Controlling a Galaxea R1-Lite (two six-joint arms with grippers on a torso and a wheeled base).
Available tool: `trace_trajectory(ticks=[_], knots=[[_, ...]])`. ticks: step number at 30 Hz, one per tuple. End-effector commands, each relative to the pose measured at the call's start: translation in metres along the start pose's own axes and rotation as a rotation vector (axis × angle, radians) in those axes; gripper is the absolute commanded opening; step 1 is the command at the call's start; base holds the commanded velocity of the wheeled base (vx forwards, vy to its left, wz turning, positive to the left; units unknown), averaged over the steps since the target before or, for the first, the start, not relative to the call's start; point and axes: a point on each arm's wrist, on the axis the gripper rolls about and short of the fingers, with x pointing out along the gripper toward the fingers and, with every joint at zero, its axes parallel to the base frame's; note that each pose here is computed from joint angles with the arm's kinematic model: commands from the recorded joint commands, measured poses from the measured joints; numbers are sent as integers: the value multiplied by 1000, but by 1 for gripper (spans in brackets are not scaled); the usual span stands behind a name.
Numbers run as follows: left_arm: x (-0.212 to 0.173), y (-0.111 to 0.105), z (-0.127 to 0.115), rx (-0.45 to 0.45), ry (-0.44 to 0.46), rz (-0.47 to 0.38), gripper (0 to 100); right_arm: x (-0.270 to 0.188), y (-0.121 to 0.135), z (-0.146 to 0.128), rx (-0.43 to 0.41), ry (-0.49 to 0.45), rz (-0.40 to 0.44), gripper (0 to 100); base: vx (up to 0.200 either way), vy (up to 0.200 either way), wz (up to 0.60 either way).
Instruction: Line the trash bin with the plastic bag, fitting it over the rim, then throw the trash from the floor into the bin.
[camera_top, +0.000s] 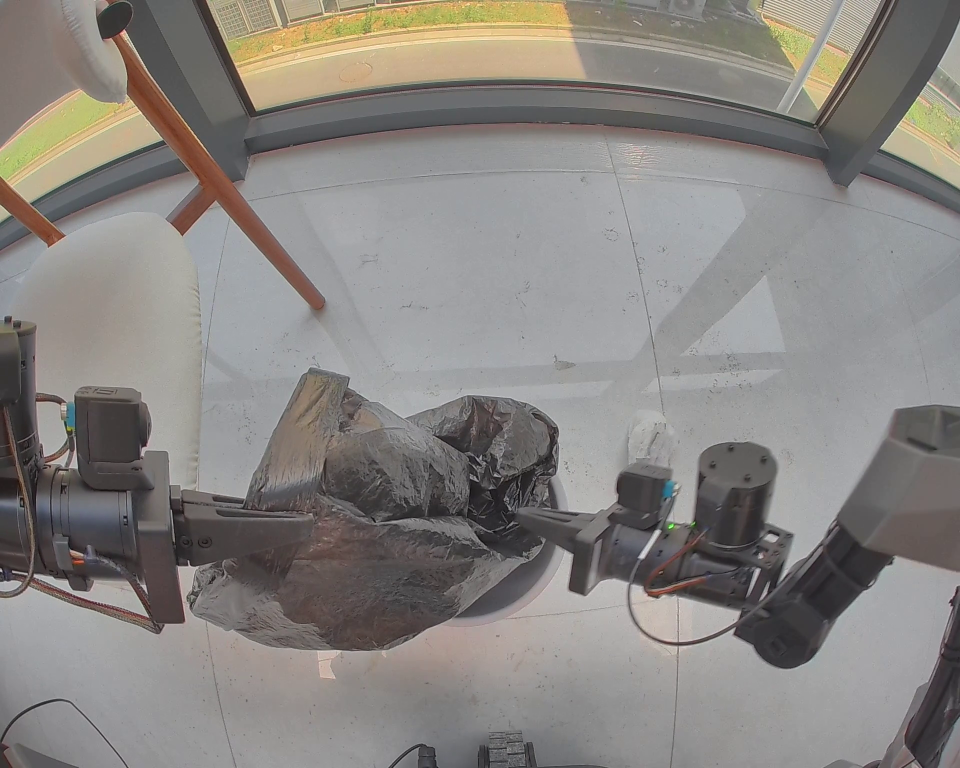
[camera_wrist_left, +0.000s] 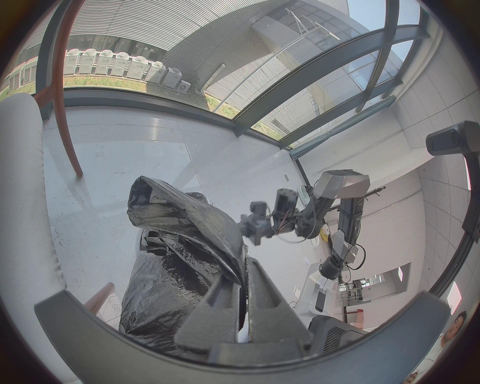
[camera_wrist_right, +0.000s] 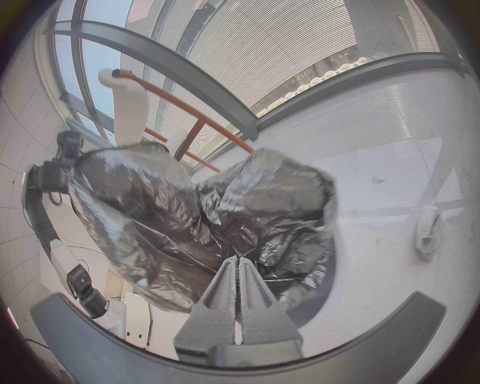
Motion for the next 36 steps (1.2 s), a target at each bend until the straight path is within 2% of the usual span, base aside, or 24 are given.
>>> trace_trajectory(ticks=[1,8,15,24,29,36], knots=[[3,2,-6,-14,23,6,0,-59,-8,48,-8,-139,-34,0,0,0,0],[5,3,-16,-9,56,-1,0,-54,-16,71,-30,-215,-26,0,0,0,0],[7,2,-22,23,80,-15,0,2,-31,69,-40,-224,0,0,0,0,0],[2,-6,-21,10,113,-34,0,46,-13,24,-8,-63,52,0,0,0,0],[-1,-9,-19,16,111,-40,0,50,-4,-12,-2,42,62,0,0,0,0],[-2,-10,0,49,63,-23,0,44,1,-36,-2,97,69,0,0,0,0]])
